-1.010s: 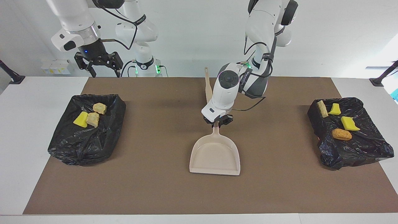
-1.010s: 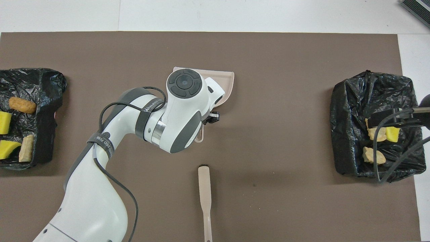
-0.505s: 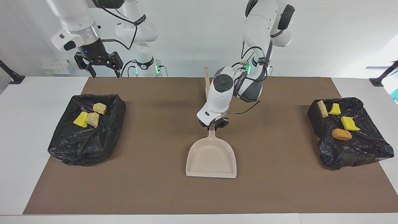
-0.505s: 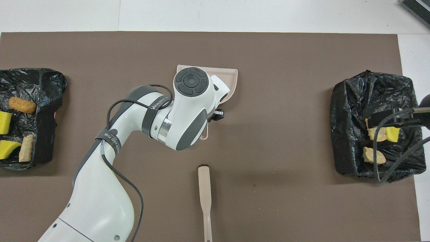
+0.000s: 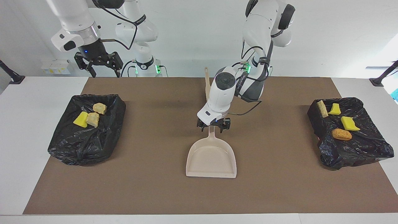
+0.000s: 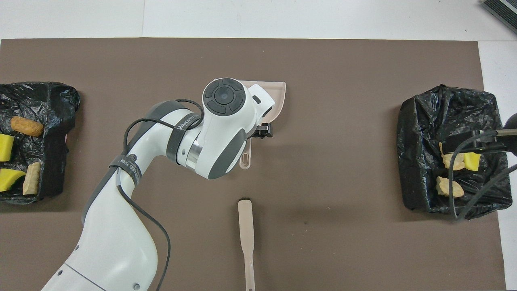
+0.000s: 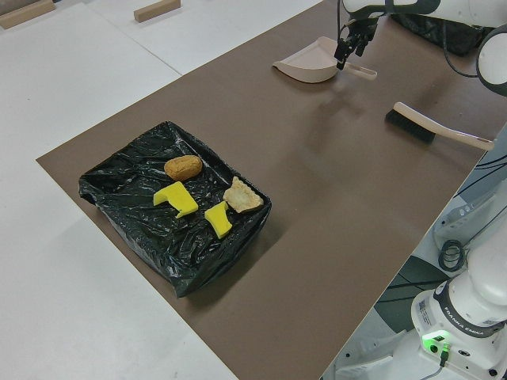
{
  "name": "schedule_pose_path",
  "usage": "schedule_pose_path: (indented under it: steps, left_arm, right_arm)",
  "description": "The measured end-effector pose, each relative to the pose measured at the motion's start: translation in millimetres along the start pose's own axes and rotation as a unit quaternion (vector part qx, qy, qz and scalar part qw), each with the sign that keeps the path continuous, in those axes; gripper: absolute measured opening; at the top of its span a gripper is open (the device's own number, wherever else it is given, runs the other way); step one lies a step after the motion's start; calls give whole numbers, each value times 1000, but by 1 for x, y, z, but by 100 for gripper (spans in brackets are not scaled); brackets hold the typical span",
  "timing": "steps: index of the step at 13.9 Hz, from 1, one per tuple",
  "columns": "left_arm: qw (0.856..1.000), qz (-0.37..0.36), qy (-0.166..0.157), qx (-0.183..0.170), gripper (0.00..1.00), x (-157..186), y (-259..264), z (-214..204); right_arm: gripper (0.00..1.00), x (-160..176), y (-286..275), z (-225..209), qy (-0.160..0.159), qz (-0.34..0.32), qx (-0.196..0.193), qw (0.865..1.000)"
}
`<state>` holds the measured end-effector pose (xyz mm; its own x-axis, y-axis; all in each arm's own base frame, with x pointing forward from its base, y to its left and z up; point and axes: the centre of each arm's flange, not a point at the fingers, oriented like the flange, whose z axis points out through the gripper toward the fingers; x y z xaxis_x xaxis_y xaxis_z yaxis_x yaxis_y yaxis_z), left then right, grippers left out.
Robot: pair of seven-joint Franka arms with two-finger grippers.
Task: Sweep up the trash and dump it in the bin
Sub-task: 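Lower the dustpan onto the table center with the left gripper, then open the left gripper and withdraw it from the dustpan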
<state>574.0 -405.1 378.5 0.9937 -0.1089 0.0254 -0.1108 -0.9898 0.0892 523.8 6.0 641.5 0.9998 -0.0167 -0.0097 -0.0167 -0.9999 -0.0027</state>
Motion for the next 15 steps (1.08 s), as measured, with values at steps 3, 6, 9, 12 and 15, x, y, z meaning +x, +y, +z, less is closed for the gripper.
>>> schedule_pose_path:
  steps: [3, 6, 9, 12, 15]
  left_arm:
    - [1000, -5, 0, 2, 100, 7, -34, -35]
    - [999, 32, -11, 8, 100, 10, -80, -80]
    - [999, 31, -13, 9, 100, 11, -143, -133]
    - [1000, 3, -6, 7, 100, 2, -198, -187]
    - [1000, -2, -17, 8, 100, -21, -233, -231]
  right_arm:
    - [100, 0, 0, 0, 0, 0, 0, 1000]
    - [100, 0, 0, 0, 0, 0, 0, 1000]
    - [100, 0, 0, 0, 0, 0, 0, 1000]
    - [100, 0, 0, 0, 0, 0, 0, 1000]
    - [100, 0, 0, 0, 0, 0, 0, 1000]
